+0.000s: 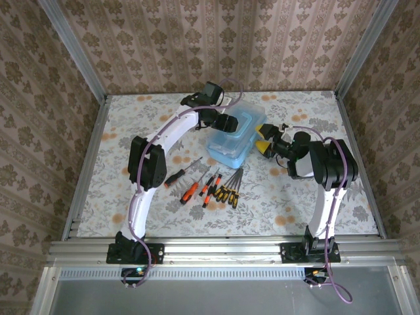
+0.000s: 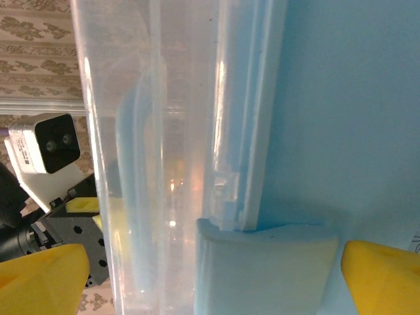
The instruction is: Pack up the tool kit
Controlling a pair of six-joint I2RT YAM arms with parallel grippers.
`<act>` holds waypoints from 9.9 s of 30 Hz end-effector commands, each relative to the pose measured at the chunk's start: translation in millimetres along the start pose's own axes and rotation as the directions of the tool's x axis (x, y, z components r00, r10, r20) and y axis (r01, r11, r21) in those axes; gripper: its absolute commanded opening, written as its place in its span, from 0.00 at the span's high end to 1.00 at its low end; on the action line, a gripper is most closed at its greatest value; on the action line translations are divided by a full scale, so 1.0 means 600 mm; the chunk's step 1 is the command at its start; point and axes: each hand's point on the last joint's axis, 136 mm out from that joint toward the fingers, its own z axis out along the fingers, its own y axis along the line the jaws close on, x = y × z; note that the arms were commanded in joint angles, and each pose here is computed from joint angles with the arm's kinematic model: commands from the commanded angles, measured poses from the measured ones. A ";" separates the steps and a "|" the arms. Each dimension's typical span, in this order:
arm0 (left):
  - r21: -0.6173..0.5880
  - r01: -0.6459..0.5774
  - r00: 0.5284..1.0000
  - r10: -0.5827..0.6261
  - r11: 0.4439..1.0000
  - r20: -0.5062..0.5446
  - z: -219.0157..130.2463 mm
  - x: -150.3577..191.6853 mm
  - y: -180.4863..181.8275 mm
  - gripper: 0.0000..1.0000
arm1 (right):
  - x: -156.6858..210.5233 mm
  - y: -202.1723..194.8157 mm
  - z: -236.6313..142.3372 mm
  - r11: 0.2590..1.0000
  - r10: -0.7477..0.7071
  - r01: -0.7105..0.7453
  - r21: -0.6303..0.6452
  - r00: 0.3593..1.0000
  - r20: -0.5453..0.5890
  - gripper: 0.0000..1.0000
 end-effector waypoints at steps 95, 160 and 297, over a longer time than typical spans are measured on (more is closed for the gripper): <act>-0.297 0.065 0.942 -0.157 0.953 -0.295 0.091 0.204 0.126 0.35 | -0.015 0.109 -0.036 0.994 -0.023 0.028 -0.101 0.998 0.058 0.01; 0.140 0.370 0.927 -0.375 0.918 0.005 0.026 0.019 -0.068 0.45 | 0.028 0.126 -0.011 0.943 -0.229 0.248 0.221 0.968 -0.105 0.02; -0.301 -0.327 0.838 0.422 0.896 0.345 -0.263 0.071 -0.191 0.00 | 0.067 0.204 0.071 0.837 -0.339 0.384 0.390 0.923 -0.181 0.41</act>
